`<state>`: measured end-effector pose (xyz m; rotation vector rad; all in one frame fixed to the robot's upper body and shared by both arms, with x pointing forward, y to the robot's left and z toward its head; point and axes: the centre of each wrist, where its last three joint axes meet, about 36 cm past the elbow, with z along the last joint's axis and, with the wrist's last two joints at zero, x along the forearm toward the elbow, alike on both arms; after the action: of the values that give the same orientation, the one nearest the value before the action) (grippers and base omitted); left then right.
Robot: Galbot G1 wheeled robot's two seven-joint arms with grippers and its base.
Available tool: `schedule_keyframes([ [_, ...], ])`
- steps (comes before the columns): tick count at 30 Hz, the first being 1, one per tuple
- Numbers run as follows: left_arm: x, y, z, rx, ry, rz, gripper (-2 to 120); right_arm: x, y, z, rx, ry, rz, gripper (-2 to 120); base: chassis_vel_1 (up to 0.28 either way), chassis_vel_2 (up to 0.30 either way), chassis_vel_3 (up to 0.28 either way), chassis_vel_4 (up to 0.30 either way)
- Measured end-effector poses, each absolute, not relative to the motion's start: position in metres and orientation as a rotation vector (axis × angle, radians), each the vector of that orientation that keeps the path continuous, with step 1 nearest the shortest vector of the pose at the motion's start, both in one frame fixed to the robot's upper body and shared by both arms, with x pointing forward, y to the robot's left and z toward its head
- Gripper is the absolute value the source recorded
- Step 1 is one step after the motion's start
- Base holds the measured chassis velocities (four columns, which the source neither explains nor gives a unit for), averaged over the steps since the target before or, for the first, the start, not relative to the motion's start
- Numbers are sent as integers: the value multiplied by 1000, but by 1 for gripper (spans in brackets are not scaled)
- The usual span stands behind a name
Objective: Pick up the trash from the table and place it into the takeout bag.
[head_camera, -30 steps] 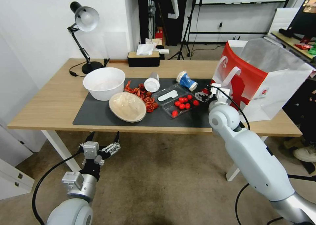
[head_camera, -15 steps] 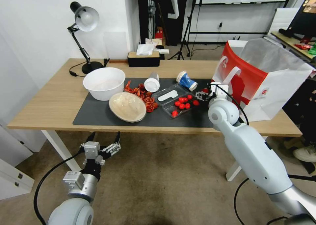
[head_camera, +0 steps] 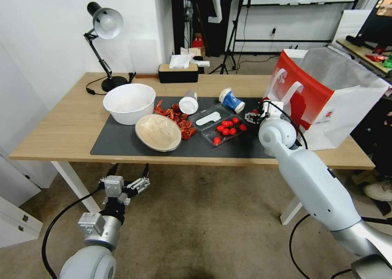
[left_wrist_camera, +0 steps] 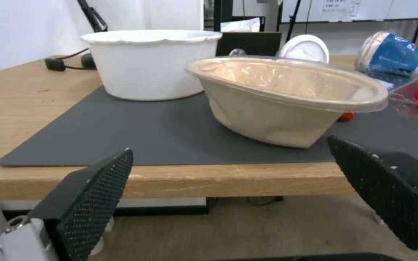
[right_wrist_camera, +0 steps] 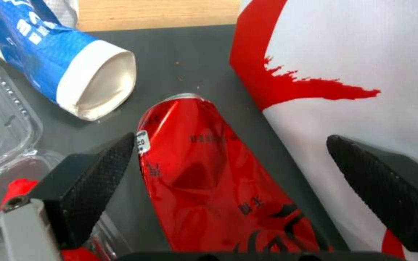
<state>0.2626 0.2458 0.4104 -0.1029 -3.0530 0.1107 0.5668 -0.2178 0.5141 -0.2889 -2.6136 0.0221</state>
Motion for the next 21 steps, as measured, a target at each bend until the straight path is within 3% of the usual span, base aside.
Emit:
schedule_keyframes([
  [21, 262, 245, 412, -102, -3058, 109, 100, 568, -214, 503, -275, -2571, 48, 100, 0, 0, 0, 0],
])
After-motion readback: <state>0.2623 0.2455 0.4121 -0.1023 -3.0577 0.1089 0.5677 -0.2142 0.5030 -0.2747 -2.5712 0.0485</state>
